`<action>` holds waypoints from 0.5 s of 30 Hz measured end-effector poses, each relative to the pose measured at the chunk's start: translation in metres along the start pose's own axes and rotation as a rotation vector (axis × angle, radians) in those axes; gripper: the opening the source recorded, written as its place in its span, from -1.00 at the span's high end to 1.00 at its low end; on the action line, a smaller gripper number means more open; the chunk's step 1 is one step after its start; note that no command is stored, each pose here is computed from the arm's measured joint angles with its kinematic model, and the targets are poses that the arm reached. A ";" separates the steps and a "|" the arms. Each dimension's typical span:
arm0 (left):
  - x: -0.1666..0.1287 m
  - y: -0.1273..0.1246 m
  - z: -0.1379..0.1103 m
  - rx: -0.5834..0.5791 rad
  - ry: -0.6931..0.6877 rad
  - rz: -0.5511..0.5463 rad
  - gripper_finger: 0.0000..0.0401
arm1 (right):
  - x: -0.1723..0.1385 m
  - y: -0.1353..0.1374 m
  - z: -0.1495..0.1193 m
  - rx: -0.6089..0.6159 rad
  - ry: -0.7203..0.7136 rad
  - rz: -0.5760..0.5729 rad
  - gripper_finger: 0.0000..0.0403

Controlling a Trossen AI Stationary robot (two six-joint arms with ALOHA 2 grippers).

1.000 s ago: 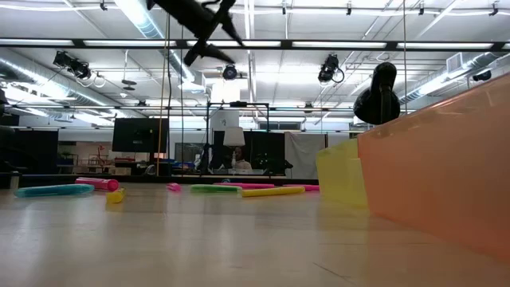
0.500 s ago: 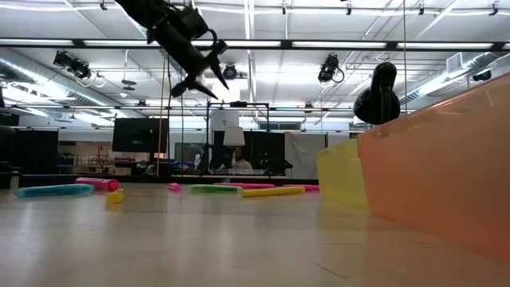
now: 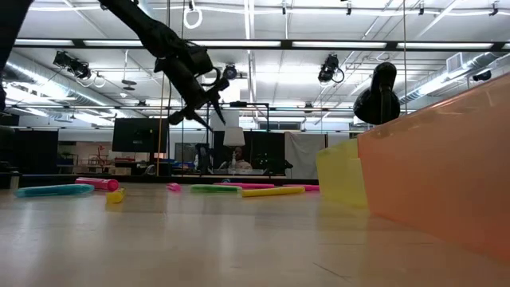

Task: Pick & Place Markers
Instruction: Put the blue highlighter into the blue bin

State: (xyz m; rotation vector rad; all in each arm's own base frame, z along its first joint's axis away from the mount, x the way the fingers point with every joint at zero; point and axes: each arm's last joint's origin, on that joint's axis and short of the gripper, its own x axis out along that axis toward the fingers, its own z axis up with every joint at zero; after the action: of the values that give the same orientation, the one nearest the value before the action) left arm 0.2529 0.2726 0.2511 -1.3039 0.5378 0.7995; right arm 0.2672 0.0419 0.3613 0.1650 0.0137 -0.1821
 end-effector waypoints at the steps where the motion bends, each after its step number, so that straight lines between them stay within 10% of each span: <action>1: 0.003 0.002 0.003 -0.004 0.011 0.018 0.13 | 0.000 0.000 0.000 0.000 0.000 0.000 -0.02; 15: 0.038 -0.022 0.049 0.062 0.132 0.321 0.14 | 0.000 0.000 0.000 -0.007 0.001 0.001 -0.02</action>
State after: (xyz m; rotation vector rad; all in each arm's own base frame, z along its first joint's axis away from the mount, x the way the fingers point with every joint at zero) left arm 0.2895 0.3266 0.2471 -1.2339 0.8864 0.9557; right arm 0.2672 0.0419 0.3612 0.1583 0.0155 -0.1810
